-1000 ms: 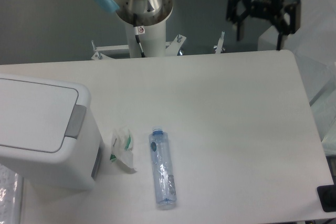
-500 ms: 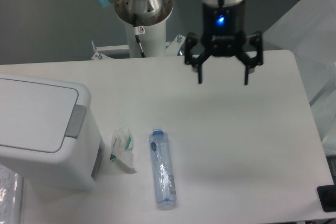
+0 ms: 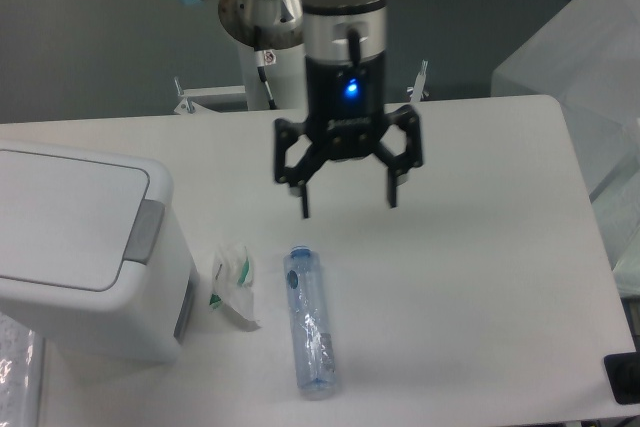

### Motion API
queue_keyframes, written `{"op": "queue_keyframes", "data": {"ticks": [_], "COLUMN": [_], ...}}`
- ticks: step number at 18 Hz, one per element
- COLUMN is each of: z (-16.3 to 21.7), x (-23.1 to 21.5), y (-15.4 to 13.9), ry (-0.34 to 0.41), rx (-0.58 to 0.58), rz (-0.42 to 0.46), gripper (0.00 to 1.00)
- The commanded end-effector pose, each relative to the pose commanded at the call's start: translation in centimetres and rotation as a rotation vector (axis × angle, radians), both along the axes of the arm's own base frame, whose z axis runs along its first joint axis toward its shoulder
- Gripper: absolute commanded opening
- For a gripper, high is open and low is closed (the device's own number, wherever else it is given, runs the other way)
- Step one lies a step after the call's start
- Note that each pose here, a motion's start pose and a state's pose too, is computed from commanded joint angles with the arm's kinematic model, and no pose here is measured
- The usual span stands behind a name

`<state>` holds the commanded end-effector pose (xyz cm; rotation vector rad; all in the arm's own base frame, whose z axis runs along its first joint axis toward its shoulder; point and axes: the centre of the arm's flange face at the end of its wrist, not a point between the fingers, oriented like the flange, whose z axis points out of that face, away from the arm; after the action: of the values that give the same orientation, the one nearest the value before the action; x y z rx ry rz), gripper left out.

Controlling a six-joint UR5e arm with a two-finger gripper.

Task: Open the trash can
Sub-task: 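Move the open gripper over to the trash can lid edge, then lower the gripper fingers onto the lid's front edge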

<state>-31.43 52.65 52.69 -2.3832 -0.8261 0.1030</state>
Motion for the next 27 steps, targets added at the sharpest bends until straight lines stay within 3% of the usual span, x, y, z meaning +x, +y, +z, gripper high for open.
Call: {"op": "queue_keyframes", "data": {"ticks": [9,27], "z": [-1.3,-4.6], "x": [5.6,9.3], "y": [3.4,4.6], "ry": [-0.066,-0.096], "rx": [0.011,-0.038], "rz": [-0.066,-0.13], "gripper": [1.0,1.0]}}
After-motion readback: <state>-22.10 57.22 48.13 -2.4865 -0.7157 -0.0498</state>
